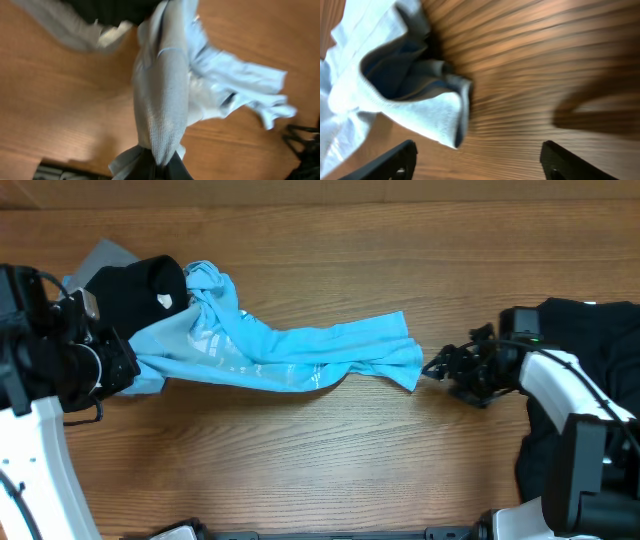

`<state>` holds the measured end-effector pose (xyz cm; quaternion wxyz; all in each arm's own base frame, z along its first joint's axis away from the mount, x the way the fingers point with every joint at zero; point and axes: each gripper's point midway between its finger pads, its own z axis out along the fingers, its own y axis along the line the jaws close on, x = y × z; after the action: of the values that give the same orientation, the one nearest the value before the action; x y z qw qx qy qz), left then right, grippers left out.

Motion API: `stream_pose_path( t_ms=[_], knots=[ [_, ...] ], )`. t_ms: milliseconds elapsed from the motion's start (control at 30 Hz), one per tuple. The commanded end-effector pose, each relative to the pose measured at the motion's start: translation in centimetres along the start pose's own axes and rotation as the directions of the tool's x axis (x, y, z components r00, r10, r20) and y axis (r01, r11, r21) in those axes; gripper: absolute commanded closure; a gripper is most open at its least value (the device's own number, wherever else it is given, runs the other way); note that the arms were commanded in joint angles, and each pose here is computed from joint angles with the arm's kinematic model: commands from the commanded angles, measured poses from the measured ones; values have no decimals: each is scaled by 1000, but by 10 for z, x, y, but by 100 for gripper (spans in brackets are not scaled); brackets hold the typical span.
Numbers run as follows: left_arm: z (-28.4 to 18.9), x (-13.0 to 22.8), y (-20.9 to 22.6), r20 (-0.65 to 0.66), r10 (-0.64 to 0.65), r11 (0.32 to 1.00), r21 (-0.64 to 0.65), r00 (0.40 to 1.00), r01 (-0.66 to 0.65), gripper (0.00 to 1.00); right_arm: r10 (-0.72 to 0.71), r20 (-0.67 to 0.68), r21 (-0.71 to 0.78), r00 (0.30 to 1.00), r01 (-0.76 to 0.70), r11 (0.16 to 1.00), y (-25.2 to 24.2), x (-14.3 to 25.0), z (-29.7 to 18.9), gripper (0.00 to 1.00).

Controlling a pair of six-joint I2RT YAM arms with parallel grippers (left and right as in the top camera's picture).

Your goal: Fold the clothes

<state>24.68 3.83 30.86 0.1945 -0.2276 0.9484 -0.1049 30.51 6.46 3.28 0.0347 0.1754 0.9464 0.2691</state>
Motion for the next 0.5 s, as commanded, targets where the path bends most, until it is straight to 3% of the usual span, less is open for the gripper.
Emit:
stream_pose_path(
  t_ms=[0, 300, 367, 400, 467],
  knots=[
    [-26, -8, -20, 105, 58, 994, 88, 993, -68, 96, -85, -39, -33, 996, 84, 996, 24, 19, 15, 21],
    [-56, -16, -27, 202, 92, 990, 90, 975, -112, 96, -233, 186, 111, 955, 215, 970, 43, -22, 29, 17],
    [-61, -17, -29, 217, 99, 989, 90, 971, -120, 96, -243, 203, 89, 948, 230, 969, 49, -26, 29, 21],
    [-64, -17, -30, 226, 101, 988, 91, 969, -124, 96, -247, 207, 71, 947, 238, 969, 54, -26, 29, 32],
    [-68, -19, -31, 244, 104, 987, 92, 964, -130, 96, -252, 212, 51, 944, 247, 968, 58, -27, 29, 36]
  ],
)
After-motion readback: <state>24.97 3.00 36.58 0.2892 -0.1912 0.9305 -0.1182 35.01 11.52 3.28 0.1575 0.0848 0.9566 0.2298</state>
